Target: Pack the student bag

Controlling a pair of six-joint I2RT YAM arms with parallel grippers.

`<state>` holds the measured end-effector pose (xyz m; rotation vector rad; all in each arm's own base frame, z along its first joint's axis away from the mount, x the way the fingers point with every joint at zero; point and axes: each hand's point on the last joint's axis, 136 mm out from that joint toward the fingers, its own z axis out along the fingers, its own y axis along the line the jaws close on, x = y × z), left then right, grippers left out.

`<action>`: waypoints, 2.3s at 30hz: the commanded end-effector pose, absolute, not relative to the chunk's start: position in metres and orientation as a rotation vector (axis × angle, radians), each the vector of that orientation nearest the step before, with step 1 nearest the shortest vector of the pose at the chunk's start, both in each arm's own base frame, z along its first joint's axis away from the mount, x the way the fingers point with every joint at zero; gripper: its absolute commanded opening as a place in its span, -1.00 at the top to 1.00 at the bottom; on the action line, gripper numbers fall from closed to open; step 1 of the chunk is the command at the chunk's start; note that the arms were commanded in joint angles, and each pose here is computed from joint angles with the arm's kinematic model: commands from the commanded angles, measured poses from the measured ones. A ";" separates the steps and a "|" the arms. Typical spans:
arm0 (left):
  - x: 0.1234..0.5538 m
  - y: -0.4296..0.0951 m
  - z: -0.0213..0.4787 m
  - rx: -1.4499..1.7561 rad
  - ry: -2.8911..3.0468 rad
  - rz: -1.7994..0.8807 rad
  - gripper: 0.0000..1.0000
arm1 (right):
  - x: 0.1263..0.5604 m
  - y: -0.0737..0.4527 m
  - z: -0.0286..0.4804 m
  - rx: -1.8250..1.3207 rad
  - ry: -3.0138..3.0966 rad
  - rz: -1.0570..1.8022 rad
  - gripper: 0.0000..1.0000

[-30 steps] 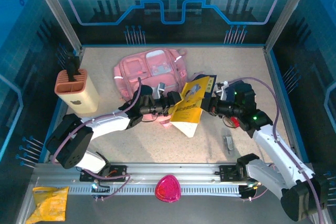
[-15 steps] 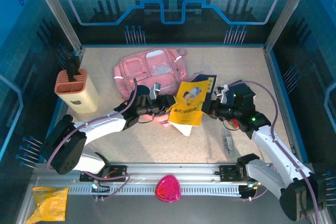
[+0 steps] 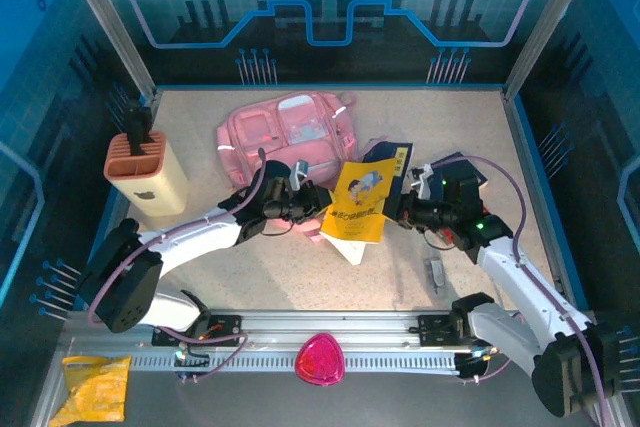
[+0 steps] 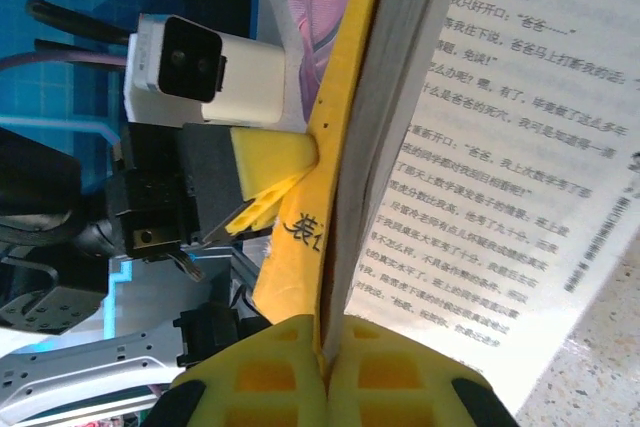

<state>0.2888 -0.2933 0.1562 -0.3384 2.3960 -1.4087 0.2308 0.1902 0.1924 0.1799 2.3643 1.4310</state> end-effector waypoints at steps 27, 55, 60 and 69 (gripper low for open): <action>0.331 -0.301 0.346 -0.373 1.875 -1.622 1.00 | 0.247 0.194 0.204 0.274 2.259 1.679 -0.99; 0.327 -0.285 0.281 -0.408 1.994 -1.380 1.00 | 0.252 0.190 0.256 0.296 2.075 1.769 -0.42; 0.320 -0.288 0.275 -0.403 2.018 -1.389 1.00 | 0.255 0.189 0.252 0.288 2.090 1.737 0.18; 0.312 -0.290 0.250 -0.382 2.106 -1.364 1.00 | 0.259 0.182 0.242 0.293 2.120 1.631 1.00</action>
